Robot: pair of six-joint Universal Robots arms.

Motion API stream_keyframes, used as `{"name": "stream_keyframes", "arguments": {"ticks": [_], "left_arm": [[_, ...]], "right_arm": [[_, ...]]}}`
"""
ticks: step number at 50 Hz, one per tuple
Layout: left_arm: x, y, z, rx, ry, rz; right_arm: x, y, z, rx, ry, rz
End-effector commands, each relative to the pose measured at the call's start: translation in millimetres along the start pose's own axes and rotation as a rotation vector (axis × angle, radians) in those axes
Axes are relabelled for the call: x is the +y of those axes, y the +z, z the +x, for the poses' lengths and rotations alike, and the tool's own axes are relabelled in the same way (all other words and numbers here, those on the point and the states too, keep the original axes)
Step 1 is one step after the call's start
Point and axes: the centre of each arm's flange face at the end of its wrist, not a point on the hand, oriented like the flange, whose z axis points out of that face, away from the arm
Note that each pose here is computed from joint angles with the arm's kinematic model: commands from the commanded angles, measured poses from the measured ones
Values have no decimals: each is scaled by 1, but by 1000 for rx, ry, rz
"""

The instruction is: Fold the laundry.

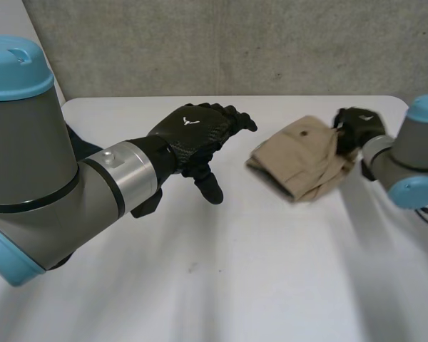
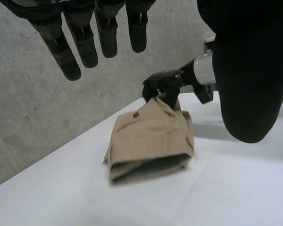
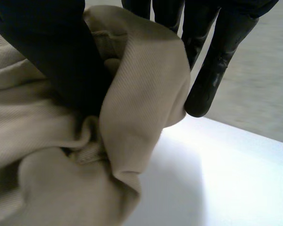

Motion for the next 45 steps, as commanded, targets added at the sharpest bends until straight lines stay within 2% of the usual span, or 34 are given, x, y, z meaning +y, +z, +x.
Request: {"name": "stream_keyframes", "arguments": {"ticks": [1, 9, 13, 20, 32, 37, 45], "left_arm": [[1, 1, 0, -1, -17, -3], [2, 1, 0, 0, -18, -6], [3, 2, 0, 1, -17, -6], [6, 4, 0, 2, -22, -16], [8, 4, 0, 3, -23, -20], [6, 4, -1, -4, -22, -16], [-3, 2, -4, -24, -11, 12]], "right_arm": [[-2, 29, 97, 240, 52, 32], [14, 29, 170, 373, 64, 46], [18, 28, 192, 385, 59, 66], [19, 27, 200, 372, 51, 66], [24, 21, 207, 400, -60, -15], [13, 17, 199, 416, -183, -61], [-69, -11, 215, 709, -536, -70]]}}
